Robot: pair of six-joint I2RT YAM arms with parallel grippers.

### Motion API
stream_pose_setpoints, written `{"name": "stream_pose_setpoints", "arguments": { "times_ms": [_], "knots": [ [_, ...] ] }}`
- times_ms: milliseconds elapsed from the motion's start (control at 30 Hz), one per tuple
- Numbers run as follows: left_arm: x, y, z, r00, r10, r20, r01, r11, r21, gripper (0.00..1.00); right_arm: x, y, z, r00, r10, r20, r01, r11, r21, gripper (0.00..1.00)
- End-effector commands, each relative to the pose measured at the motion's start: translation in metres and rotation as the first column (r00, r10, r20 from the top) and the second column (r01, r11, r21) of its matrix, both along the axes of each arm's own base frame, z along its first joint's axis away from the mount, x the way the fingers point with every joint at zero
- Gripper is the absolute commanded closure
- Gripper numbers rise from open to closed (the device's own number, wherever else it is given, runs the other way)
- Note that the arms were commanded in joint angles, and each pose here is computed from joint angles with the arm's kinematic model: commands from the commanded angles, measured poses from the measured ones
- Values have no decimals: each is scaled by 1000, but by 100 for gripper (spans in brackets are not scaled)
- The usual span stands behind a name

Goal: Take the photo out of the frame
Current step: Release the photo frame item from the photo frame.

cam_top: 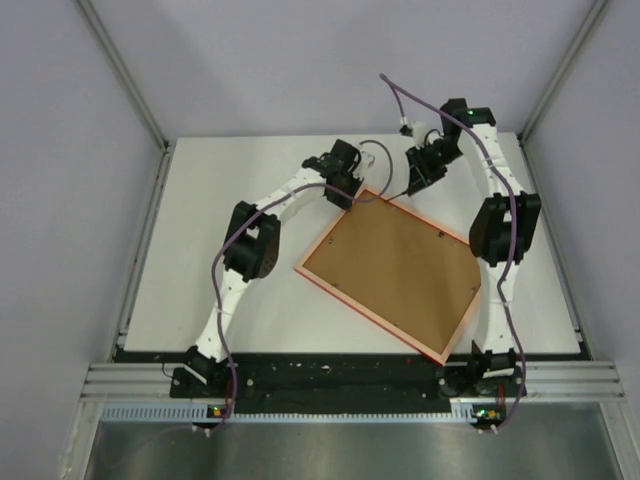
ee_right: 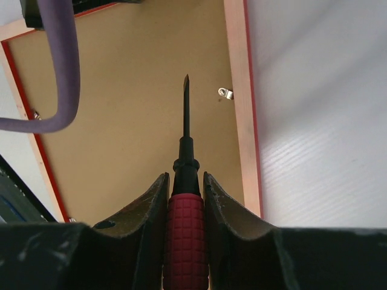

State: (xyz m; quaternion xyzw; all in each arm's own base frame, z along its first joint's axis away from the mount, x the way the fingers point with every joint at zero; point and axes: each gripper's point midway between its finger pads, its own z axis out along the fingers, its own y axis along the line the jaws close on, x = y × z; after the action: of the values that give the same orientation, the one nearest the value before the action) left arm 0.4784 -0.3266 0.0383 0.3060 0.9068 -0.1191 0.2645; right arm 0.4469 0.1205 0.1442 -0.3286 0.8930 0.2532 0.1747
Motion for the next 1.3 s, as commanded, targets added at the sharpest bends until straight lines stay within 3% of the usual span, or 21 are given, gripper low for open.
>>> {"name": "stream_pose_setpoints", "arguments": {
  "times_ms": [0,467,733,933,1267],
  "knots": [
    [-47,-8,-9,988,-108,-112,112,993,25,100,-26,8,-6,991,0,-134,-4,1000,-27,100],
    [-49,-11,-7,989,-118,-93,120,992,23,100,-1,-12,-31,995,-58,-83,43,984,-173,100],
    [-49,-10,-8,989,-118,-91,122,992,30,100,11,-16,-13,997,-71,10,71,979,-192,100],
    [-47,-8,-8,991,-106,-84,110,993,41,100,3,-25,-30,998,-57,-31,46,960,-275,100],
    [-38,-1,-11,996,-72,-56,76,993,86,100,-15,-41,-17,999,34,-33,-45,902,-430,100]
  ]
}}
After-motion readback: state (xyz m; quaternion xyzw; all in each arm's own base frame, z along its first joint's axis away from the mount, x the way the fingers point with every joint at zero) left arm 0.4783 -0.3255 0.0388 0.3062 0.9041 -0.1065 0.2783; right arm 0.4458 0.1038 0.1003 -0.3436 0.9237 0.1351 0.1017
